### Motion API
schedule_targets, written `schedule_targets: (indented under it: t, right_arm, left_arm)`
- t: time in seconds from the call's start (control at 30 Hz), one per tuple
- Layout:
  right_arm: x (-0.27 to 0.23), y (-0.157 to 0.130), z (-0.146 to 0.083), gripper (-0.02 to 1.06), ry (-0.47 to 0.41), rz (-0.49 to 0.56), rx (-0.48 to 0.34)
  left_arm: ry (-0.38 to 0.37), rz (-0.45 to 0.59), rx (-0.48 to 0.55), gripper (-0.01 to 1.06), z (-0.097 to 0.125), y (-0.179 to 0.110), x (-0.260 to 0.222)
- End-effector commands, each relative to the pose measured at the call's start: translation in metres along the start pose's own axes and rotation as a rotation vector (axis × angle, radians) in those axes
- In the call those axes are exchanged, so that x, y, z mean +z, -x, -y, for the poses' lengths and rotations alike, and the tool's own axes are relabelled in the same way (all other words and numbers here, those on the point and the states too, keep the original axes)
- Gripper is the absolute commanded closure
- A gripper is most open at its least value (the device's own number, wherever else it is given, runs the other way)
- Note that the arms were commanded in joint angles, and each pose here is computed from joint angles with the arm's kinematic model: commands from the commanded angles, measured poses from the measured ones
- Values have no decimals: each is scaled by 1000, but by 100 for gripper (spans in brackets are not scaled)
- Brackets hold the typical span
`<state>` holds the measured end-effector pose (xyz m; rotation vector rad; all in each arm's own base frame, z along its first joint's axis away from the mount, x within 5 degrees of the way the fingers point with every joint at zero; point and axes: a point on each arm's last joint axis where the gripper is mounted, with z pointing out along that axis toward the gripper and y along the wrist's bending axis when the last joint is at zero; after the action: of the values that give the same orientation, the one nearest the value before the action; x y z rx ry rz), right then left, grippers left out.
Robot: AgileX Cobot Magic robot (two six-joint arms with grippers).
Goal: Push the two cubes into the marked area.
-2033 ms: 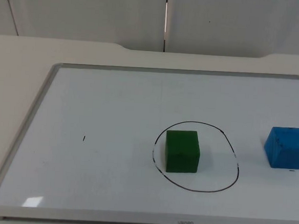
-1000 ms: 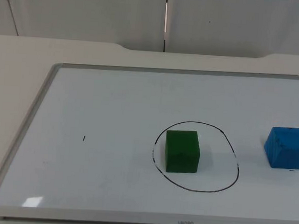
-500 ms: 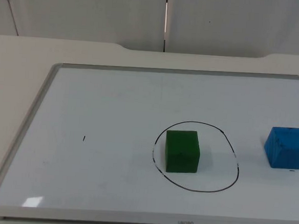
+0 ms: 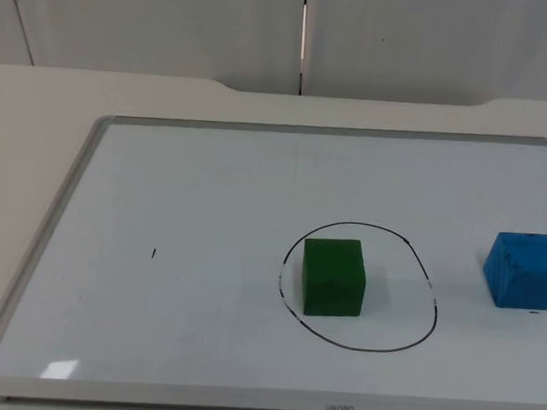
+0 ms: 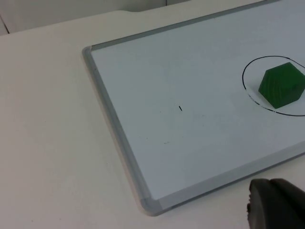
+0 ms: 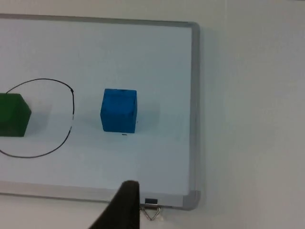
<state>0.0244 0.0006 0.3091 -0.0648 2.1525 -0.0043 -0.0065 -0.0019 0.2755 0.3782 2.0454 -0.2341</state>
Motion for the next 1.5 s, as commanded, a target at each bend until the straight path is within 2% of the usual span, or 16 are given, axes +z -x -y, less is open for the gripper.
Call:
schedule_targets:
  t: [0.0,0.17,0.37,0.47,0.6,0.77,0.97,1.0,1.33,1.47]
  right_arm:
    - [0,15,3,1,-29,10,-11]
    - [1,50,6,1,-47,0,-23]
    - [8,80,7,1,-51,-10,-24]
    - [24,98,8,1,-51,-52,-15]
    - [42,109,9,2,-53,-101,-15]
    - [68,117,10,6,-59,-146,-21]
    - [118,121,10,11,-51,-253,-19]
    - [127,121,10,11,-47,-265,-40]
    - [174,122,8,11,-23,-285,-20]
    - [195,117,10,11,-39,-330,-48]
  left_arm:
    - [10,8,-4,105,-1,0,1]
    - [10,8,-4,105,-1,0,1]
    - [-8,9,-13,105,1,0,1]
    - [-8,9,-13,105,1,0,1]
    - [-8,9,-13,105,1,0,1]
    - [-8,9,-13,105,1,0,1]
    - [-8,9,-13,105,1,0,1]
    - [-8,9,-13,105,1,0,1]
    - [-8,9,-13,105,1,0,1]
    - [-8,9,-13,105,1,0,1]
